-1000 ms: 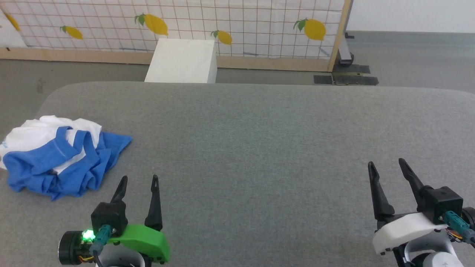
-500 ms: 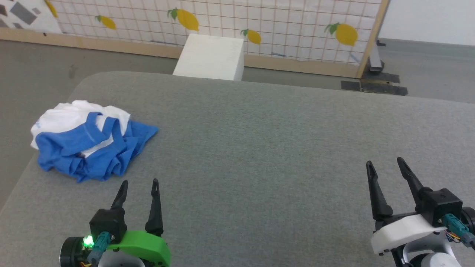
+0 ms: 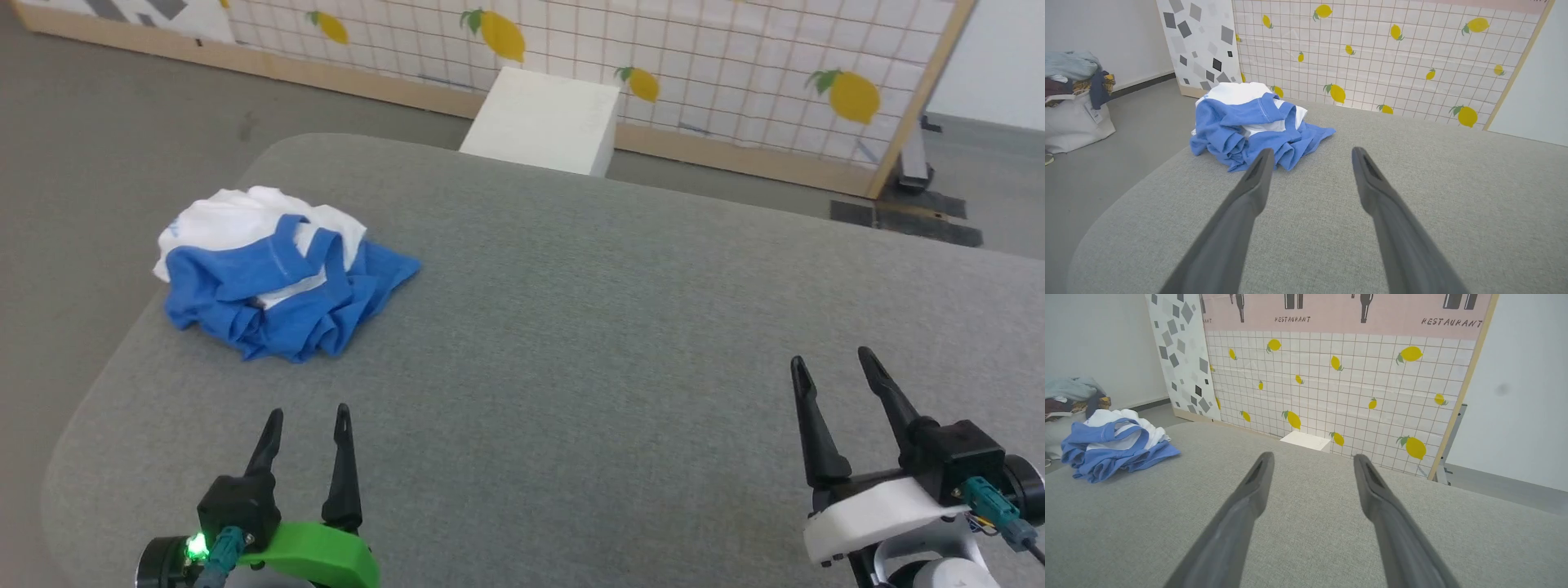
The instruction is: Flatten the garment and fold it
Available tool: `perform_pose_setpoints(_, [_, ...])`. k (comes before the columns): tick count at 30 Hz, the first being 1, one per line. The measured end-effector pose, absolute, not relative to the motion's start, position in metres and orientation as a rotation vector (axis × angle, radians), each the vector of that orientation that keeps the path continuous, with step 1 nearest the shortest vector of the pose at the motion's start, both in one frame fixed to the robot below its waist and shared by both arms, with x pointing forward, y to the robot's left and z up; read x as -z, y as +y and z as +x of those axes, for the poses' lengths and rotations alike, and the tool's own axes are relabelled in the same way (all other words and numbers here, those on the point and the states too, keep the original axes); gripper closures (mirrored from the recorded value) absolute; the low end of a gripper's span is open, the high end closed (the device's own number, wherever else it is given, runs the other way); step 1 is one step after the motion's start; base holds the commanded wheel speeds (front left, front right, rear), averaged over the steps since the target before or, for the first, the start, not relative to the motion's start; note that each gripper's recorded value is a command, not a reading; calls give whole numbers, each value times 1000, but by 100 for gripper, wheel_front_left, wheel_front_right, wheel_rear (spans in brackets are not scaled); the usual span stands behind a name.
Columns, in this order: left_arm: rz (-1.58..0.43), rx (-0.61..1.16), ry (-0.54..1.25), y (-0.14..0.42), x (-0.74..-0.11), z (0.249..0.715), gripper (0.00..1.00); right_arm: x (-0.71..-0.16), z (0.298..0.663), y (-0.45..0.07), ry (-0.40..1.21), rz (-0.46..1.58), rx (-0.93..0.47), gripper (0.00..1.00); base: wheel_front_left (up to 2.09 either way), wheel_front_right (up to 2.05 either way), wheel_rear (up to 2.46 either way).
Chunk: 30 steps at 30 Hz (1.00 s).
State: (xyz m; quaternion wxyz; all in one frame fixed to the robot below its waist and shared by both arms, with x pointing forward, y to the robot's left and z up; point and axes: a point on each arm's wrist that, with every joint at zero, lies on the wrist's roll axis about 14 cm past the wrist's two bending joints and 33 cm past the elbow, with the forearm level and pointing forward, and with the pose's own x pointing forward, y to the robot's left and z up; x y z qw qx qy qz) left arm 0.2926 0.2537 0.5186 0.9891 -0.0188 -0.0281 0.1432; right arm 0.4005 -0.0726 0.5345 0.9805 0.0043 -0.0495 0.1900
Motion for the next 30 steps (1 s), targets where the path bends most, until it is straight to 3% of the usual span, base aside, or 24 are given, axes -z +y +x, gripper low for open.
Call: perform_pose_setpoints(30, [-79, -537, -108, 302, -514, 210, 0, -541, 388, 21, -135, 55, -654, 0, 0, 0, 0])
